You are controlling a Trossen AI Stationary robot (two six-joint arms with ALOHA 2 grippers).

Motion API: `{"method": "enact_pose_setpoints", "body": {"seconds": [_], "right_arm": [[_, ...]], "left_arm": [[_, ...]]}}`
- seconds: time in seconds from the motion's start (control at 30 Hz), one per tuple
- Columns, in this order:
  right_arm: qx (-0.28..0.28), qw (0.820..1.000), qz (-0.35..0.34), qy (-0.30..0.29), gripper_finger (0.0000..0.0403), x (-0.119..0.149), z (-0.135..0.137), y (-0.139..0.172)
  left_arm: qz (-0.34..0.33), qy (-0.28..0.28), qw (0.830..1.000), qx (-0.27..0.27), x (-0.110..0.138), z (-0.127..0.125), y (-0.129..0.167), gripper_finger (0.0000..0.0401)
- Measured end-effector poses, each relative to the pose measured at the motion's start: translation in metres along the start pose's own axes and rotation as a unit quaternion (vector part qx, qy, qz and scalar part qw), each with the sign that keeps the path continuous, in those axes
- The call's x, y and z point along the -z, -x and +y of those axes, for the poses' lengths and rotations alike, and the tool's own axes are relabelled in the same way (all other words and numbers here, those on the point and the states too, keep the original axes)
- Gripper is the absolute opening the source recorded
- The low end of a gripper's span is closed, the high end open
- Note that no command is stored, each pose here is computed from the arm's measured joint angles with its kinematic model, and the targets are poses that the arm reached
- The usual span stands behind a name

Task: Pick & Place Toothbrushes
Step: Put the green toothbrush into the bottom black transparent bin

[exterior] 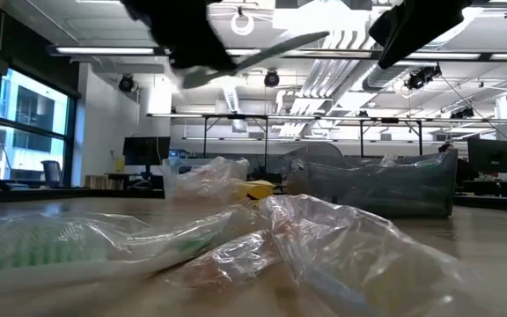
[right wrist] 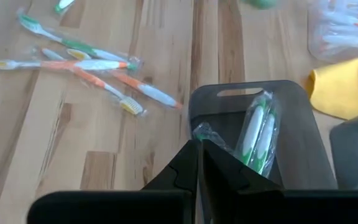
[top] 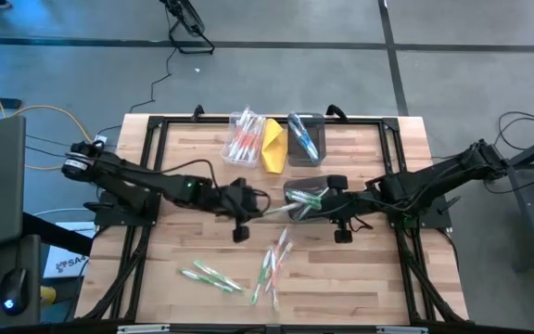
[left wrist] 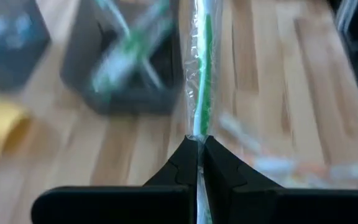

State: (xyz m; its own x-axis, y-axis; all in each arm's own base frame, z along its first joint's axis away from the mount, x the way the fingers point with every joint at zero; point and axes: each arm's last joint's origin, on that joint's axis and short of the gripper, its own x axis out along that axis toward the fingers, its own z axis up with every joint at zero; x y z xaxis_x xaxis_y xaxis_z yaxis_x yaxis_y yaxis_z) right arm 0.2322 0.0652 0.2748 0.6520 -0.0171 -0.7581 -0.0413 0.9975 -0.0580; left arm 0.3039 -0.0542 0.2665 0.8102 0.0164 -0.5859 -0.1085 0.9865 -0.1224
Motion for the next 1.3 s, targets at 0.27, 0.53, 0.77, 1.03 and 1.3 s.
{"method": "enact_pose_setpoints", "body": {"seconds": [0.27,0.53,0.77,1.03,1.3], "right_arm": [[-0.013,1.000,-0.007,0.009,0.0015,0.001,0.007,0.006],[-0.034,0.999,-0.030,0.026,0.0015,0.003,0.016,0.021],[-0.033,0.998,-0.042,0.026,0.0015,0.003,0.016,0.026],[-0.012,0.999,-0.046,0.024,0.0015,0.003,0.015,0.026],[-0.011,0.999,-0.049,0.022,0.0015,0.002,0.015,0.026]], "left_arm": [[-0.079,0.036,0.996,-0.025,-0.019,0.029,-0.020,0.0002],[-0.157,0.052,0.986,0.013,-0.029,0.042,-0.050,0.0002],[-0.173,0.054,0.983,0.021,-0.030,0.043,-0.084,0.0002],[-0.171,0.037,0.984,0.016,-0.039,0.041,-0.115,0.0002],[-0.149,0.077,0.985,-0.029,-0.024,0.045,-0.143,0.0002]]}}
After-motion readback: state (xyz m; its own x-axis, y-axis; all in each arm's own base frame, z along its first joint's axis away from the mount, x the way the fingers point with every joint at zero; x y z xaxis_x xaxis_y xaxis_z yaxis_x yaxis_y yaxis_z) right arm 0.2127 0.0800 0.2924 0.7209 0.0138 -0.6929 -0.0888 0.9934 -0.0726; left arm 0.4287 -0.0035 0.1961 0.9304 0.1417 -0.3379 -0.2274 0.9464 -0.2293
